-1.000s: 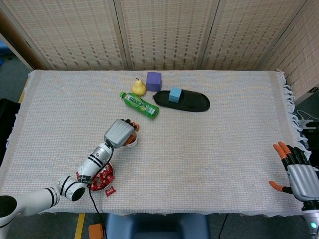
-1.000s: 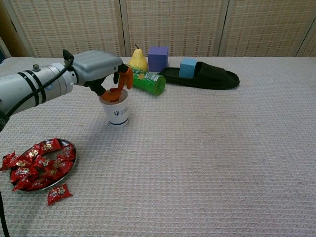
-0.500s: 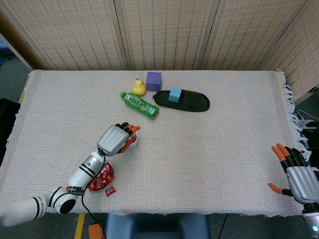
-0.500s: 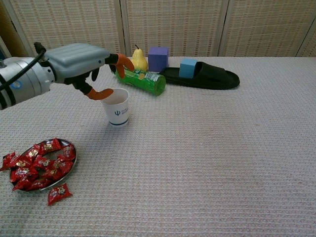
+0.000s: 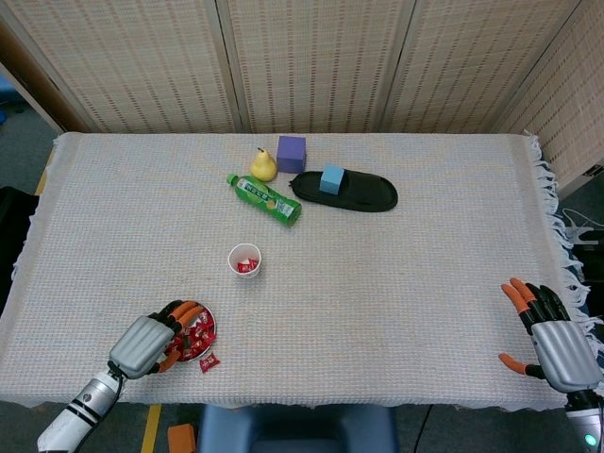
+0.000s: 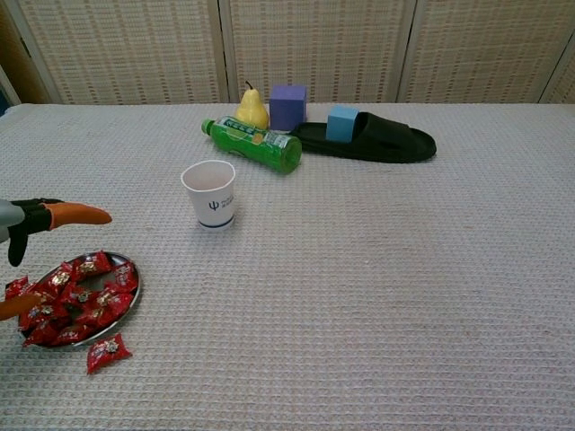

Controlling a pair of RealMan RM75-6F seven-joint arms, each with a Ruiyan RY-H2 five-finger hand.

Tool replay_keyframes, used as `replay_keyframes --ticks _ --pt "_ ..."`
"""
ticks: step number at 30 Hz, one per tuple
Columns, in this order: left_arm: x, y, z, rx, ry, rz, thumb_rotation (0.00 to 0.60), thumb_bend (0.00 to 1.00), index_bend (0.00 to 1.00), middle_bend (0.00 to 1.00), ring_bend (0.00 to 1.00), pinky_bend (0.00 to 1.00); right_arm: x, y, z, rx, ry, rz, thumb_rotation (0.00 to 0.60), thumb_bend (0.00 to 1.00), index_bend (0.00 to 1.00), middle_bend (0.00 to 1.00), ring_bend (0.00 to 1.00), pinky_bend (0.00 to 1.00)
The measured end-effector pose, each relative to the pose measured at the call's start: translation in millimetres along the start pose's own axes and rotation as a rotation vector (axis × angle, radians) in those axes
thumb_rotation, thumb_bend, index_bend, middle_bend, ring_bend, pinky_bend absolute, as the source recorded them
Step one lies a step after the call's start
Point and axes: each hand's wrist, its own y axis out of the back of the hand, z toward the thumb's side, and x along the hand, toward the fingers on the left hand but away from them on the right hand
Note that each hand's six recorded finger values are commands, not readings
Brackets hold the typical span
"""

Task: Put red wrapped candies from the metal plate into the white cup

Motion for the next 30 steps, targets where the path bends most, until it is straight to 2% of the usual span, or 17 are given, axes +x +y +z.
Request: replay_keyframes --ticks 11,14,18,21,26,30 --pt "9.2 -42.9 4.6 0.144 0.047 -0.032 0.6 0.37 0.01 0.02 0.03 0.41 6.6 2.3 6.3 -0.002 0.042 -0.005 0.6 0.0 0.0 0.0 0.0 0.0" --pt "12.6 -55.1 5.4 0.166 0.059 -0.042 0.6 0.37 0.05 0.03 0.02 0.41 6.8 1.2 6.3 0.0 0.041 -0.002 0.6 0.0 0.0 0.0 0.0 0.0" --pt "15.4 -59.8 6.0 0.212 0.065 -0.039 0.6 0.37 0.12 0.05 0.03 0.41 7.7 0.3 8.3 0.002 0.048 0.003 0.6 0.0 0.0 0.0 0.0 0.0" --pt "20.2 -61.5 5.7 0.23 0.079 -0.028 0.6 0.37 0.19 0.09 0.07 0.45 8.6 1.9 8.4 -0.002 0.05 -0.005 0.6 0.0 0.0 0.0 0.0 0.0" --pt "25.2 -63.1 4.1 0.247 0.097 -0.017 0.6 0.37 0.33 0.23 0.18 0.55 6.5 -1.7 8.2 0.001 0.051 0.012 0.6 0.0 0.0 0.0 0.0 0.0" --pt "25.8 -63.2 3.5 0.254 0.099 -0.014 0.6 0.37 0.38 0.31 0.25 0.62 4.1 -3.5 8.6 0.005 0.051 0.021 0.6 0.0 0.0 0.0 0.0 0.0"
